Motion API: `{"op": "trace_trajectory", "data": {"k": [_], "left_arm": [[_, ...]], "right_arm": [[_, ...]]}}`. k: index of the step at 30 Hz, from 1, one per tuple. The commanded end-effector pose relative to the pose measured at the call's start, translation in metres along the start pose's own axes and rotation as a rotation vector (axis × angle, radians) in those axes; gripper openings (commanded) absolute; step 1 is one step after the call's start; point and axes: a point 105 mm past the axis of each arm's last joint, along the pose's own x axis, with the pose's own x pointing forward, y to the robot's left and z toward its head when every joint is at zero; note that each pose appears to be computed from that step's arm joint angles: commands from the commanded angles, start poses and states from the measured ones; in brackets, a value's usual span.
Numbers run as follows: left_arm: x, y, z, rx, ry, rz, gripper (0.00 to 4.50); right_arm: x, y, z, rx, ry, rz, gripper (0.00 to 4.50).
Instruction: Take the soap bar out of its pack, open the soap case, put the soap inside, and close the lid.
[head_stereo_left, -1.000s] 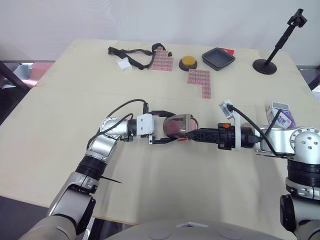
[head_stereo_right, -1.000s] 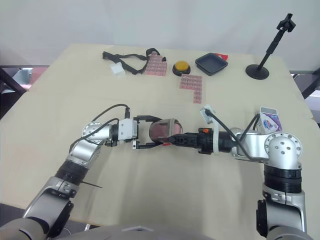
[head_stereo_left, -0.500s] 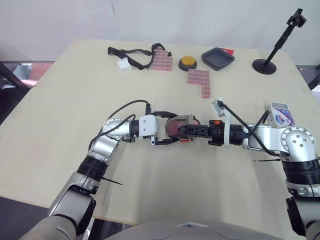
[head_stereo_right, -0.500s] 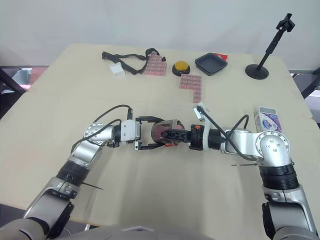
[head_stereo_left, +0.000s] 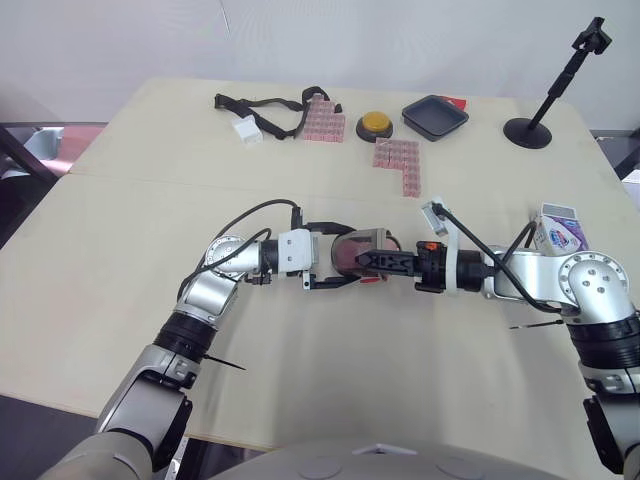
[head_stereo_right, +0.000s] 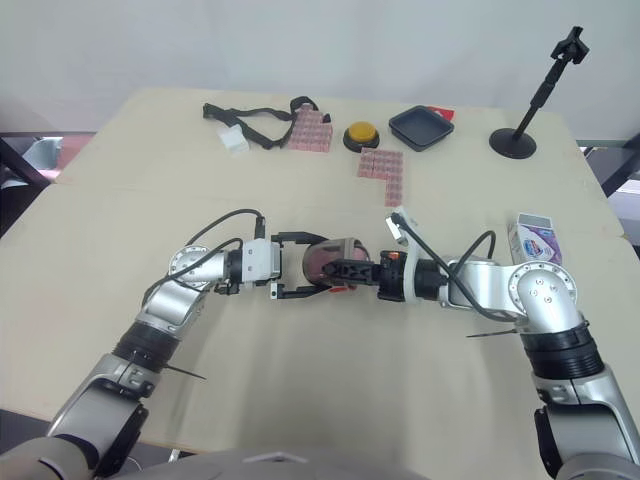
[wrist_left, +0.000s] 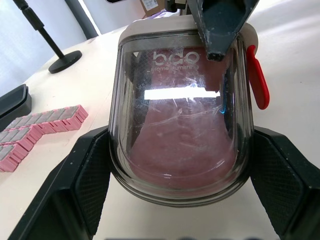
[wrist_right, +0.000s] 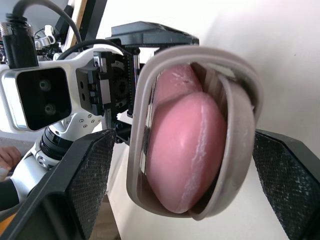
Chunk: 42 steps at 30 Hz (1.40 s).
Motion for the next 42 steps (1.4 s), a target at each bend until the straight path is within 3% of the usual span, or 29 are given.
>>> {"op": "trace_trajectory", "data": {"k": [1,10,18,34,36,42], "left_arm": [[0.002,0.006,0.013,0.044,-0.035,0.01,3.68],[0.003,0.006,0.014,0.045,-0.039,0.007,3.68],[0.004,0.007,0.016,0.049,-0.04,0.011,3.68],[0.003,0.006,0.013,0.04,-0.033,0.01,3.68],[0.002,0.009,0.014,0.021,-0.04,0.018,4.5],[-0.004,0.02,0.012,-0.029,-0.032,0.023,4.5]], "right_arm": [[-0.001,0.013,0.009,-0.034,-0.027,0.04,4.47],[0.002,0.013,0.007,-0.03,-0.023,0.048,4.47],[0.003,0.01,0.0,-0.04,0.019,0.034,2.15],[0.001,0.004,-0.002,-0.055,0.032,0.024,2.14],[0.001,0.004,-0.002,-0.06,0.034,0.028,2.14],[-0.001,0.004,0.001,-0.07,0.028,0.031,2.14]]}}
